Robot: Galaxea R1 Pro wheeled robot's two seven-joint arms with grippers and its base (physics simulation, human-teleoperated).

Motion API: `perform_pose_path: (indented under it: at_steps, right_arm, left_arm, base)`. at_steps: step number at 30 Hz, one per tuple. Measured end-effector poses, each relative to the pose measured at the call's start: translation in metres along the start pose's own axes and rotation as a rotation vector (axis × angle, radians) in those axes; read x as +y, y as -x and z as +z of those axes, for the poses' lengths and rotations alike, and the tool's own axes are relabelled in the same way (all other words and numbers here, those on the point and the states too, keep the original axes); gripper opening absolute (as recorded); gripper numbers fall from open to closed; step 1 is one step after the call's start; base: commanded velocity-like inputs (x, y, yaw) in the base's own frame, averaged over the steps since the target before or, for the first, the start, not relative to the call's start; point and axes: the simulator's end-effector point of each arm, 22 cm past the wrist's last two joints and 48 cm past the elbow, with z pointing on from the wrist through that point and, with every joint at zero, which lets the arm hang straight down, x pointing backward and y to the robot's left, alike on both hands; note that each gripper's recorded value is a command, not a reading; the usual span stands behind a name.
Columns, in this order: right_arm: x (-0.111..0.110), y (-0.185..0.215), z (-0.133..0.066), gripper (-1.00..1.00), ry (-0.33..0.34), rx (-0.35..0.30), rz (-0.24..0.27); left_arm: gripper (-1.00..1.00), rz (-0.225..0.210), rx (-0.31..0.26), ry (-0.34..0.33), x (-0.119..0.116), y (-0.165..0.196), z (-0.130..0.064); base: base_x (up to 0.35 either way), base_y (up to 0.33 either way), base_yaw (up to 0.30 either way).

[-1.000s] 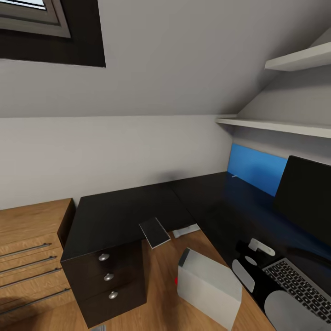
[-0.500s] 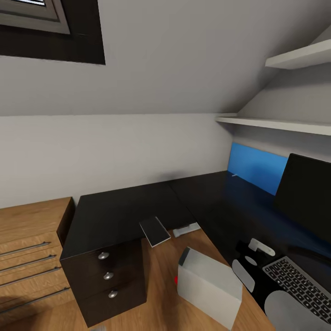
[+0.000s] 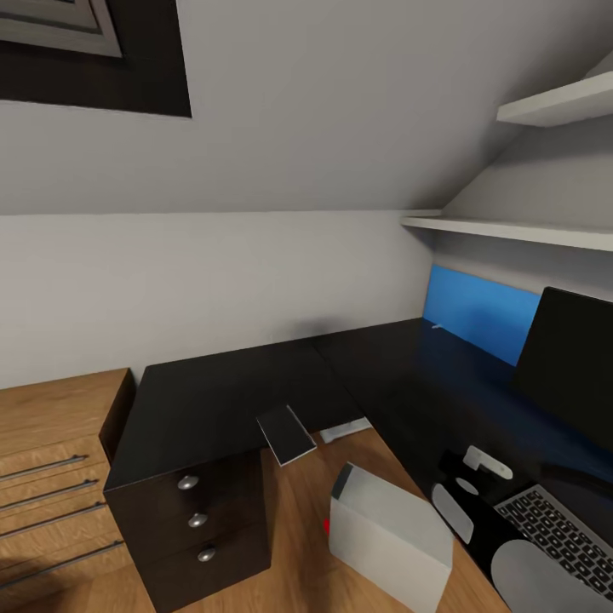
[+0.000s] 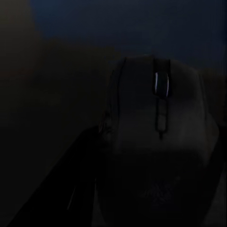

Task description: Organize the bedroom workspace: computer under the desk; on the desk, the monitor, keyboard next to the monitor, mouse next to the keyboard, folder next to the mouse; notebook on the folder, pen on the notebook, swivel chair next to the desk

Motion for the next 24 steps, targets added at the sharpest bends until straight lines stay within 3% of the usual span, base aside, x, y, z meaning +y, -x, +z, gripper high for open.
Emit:
perform_pose_path:
  at_steps: [8,18,24]
  right_arm:
    - [-0.026,0.008,0.009,-1.00,-0.055,-0.004,0.028]
    - [-0.030,0.010,0.011,-1.00,-0.062,-0.008,0.029]
    - [-0.030,0.010,0.010,-1.00,-0.062,-0.008,0.029]
  left_arm:
    - [1.00,0.000,0.002,0.001,0.000,0.000,0.000]
    - [1.00,0.000,0.000,0.001,0.001,0.000,0.000]
    - [1.00,0.001,0.000,0.001,0.001,0.000,0.000]
  base:
    - [0.003,0.000,0.000]
    - [0.010,0.000,0.000]
    - [0.191,0.000,0.000]
